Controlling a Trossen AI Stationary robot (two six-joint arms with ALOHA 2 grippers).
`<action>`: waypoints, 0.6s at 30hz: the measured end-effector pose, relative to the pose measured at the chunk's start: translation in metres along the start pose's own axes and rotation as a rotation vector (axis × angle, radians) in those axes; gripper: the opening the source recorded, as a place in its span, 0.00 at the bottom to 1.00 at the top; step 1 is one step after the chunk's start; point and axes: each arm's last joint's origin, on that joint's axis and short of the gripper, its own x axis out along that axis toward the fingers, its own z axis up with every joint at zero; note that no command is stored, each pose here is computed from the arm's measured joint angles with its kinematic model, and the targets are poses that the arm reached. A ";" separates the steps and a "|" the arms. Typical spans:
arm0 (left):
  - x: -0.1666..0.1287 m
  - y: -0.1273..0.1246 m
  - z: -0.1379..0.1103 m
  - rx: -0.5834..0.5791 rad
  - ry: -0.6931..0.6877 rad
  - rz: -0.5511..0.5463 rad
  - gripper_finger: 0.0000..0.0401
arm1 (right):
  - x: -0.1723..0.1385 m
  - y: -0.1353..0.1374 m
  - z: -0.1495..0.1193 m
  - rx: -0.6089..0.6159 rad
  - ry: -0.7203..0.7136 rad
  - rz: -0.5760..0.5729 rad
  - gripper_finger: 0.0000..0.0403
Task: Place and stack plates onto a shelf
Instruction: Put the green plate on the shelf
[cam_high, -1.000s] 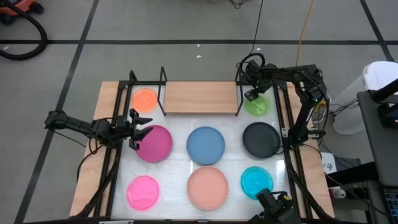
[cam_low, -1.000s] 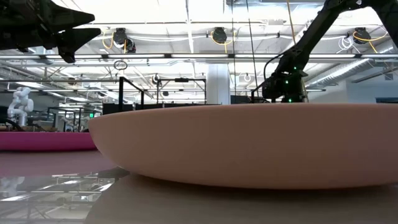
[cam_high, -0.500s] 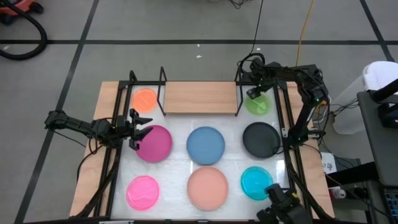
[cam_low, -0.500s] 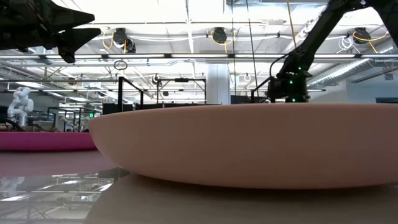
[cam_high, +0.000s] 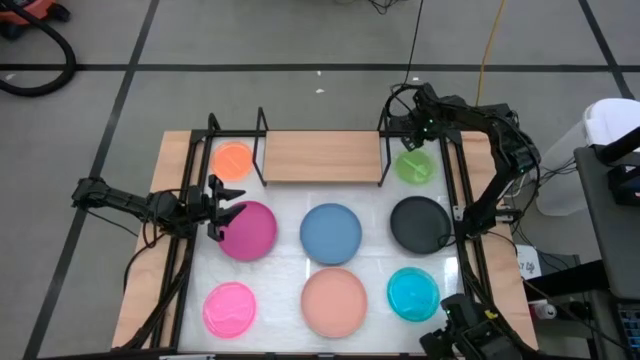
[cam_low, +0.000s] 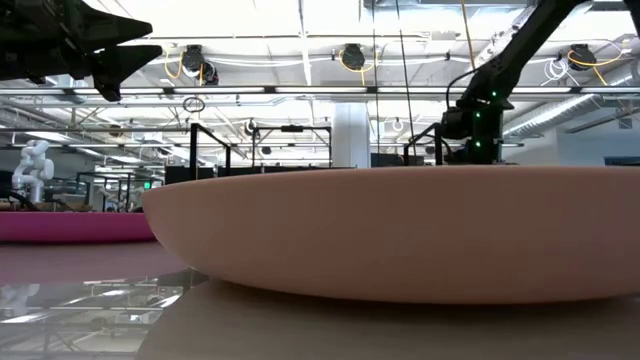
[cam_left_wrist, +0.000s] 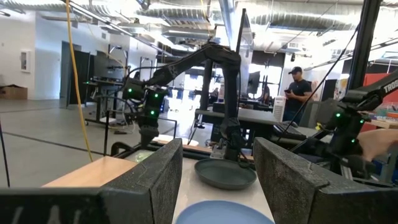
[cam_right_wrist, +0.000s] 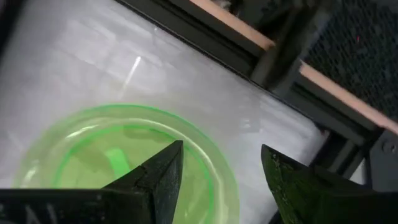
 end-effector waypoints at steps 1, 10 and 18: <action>0.000 0.000 0.000 0.000 0.001 0.000 0.50 | 0.003 -0.003 -0.001 0.010 0.008 0.001 0.49; 0.000 0.000 0.000 0.000 0.000 0.000 0.50 | 0.026 -0.011 -0.013 0.064 0.081 0.058 0.49; 0.000 0.000 0.000 0.000 0.000 0.000 0.50 | 0.031 -0.012 -0.015 0.085 0.060 0.103 0.49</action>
